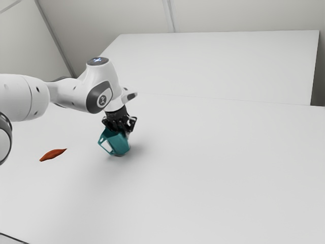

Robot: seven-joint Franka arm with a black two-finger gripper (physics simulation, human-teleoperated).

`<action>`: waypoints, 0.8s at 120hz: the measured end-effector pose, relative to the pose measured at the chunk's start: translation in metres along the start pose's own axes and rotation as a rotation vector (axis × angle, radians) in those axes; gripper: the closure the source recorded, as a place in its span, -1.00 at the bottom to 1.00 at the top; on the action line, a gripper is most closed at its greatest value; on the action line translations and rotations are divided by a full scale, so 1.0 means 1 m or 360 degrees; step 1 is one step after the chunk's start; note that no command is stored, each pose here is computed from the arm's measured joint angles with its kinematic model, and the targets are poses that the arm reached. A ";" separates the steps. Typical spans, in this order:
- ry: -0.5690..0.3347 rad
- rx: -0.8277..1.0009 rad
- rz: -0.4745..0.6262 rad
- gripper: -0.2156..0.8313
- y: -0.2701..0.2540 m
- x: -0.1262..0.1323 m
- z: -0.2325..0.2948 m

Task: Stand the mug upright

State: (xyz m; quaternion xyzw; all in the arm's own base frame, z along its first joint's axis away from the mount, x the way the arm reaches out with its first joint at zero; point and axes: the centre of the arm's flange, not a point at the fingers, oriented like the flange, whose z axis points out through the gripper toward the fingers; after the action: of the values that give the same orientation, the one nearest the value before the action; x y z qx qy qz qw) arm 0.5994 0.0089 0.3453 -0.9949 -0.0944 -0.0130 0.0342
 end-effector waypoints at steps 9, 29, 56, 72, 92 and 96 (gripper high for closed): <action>0.0015 -0.0004 -0.0006 0.25 0.002 0.000 -0.005; 0.0083 -0.0009 -0.0013 -0.21 0.006 -0.003 -0.037; 0.0224 -0.0016 0.0010 -0.46 0.018 -0.008 -0.120; 0.0287 -0.0006 0.0074 -0.52 0.027 -0.005 -0.176; 0.0322 0.0058 0.0186 -0.56 0.043 -0.023 -0.235; 0.0328 0.0065 0.0206 -0.56 0.047 -0.026 -0.245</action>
State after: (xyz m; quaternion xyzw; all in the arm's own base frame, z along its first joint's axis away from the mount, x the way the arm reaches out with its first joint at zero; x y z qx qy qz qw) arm 0.5781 -0.0597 0.5862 -0.9914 -0.0262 -0.1110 0.0649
